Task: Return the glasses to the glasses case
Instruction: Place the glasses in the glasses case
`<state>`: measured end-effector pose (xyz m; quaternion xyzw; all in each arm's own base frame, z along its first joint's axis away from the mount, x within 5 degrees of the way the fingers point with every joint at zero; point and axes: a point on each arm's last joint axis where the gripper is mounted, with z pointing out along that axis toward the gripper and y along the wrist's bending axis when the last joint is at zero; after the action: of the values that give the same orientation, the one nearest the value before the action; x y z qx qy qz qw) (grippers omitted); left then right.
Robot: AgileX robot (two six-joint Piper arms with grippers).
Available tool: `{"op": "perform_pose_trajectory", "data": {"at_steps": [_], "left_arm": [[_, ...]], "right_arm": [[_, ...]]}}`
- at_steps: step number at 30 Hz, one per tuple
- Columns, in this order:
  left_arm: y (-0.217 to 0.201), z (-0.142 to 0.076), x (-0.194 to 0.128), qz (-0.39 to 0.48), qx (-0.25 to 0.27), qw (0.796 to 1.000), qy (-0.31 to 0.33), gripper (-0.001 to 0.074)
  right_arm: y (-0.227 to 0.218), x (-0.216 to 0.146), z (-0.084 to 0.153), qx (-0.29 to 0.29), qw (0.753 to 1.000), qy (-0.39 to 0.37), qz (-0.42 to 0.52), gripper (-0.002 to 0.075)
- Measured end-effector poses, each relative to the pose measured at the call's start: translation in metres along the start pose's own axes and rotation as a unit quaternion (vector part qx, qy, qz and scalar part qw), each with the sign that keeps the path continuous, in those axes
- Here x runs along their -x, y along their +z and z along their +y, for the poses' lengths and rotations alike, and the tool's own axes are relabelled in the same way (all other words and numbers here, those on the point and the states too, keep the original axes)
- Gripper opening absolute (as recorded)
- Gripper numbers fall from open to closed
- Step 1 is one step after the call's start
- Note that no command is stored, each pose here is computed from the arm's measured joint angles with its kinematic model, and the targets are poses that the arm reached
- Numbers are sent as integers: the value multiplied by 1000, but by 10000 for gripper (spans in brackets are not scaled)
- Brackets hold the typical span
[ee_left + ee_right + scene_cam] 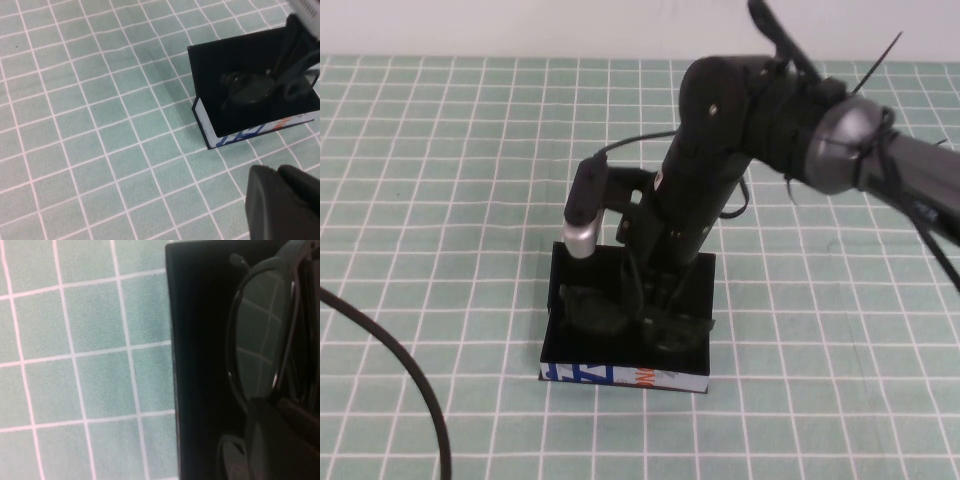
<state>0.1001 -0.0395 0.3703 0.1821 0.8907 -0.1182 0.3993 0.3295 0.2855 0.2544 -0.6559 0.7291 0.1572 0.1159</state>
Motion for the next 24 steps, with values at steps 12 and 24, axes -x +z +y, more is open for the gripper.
{"op": "perform_pose_trajectory", "data": {"at_steps": [12, 24], "left_arm": [[0, 0, 0, 0, 0, 1000, 0, -2], [0, 0, 0, 0, 0, 1000, 0, -2]], "right_arm": [[14, -2, -4, 9, 1000, 2, 13, -4], [14, -2, -4, 9, 1000, 1, 13, 169]]}}
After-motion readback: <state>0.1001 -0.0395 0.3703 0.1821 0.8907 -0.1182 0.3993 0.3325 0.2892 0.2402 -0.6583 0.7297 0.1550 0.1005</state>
